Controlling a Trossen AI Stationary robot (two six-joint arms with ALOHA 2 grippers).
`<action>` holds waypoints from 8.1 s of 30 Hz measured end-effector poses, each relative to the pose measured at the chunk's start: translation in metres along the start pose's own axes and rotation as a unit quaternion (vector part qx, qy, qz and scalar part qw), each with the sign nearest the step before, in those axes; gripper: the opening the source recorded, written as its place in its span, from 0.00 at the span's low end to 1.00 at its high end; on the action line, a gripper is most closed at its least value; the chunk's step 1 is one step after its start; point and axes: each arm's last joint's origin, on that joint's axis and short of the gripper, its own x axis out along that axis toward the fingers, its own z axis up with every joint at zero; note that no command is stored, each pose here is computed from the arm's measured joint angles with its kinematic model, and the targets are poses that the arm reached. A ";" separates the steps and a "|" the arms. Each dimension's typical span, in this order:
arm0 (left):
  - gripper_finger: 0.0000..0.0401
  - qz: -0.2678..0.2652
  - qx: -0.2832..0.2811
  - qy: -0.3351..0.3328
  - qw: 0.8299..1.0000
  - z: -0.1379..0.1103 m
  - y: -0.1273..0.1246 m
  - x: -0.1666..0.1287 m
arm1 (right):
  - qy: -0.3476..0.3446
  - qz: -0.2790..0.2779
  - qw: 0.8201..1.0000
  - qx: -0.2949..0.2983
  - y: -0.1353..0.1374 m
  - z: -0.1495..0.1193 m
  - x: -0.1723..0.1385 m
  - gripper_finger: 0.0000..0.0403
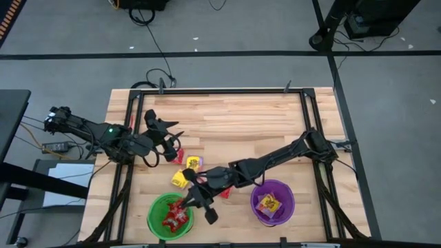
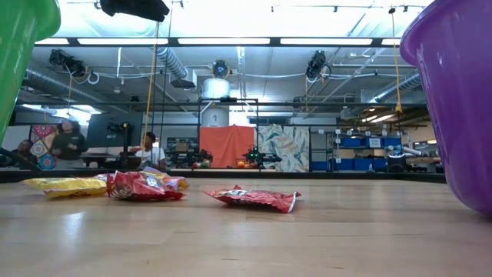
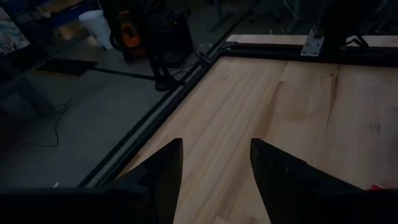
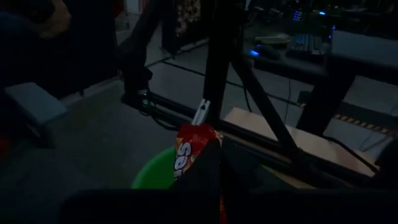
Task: Sort candy by brand, put in halloween buckets
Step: Put the red candy into the green bucket, then put the yellow candy into the purple bucket
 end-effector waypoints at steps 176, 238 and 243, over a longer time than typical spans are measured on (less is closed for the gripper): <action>0.48 -0.267 -0.103 0.193 0.938 -0.113 0.064 0.166 | 0.095 -0.455 0.865 0.188 0.041 0.037 -0.420 0.25; 0.80 -0.283 -0.113 0.347 0.887 -0.155 -0.008 0.172 | 0.107 -0.384 0.904 0.154 0.037 0.046 -0.383 0.25; 0.75 -0.291 -0.116 0.361 0.878 -0.162 -0.011 0.177 | 0.108 -0.390 0.903 0.148 0.037 0.046 -0.383 0.25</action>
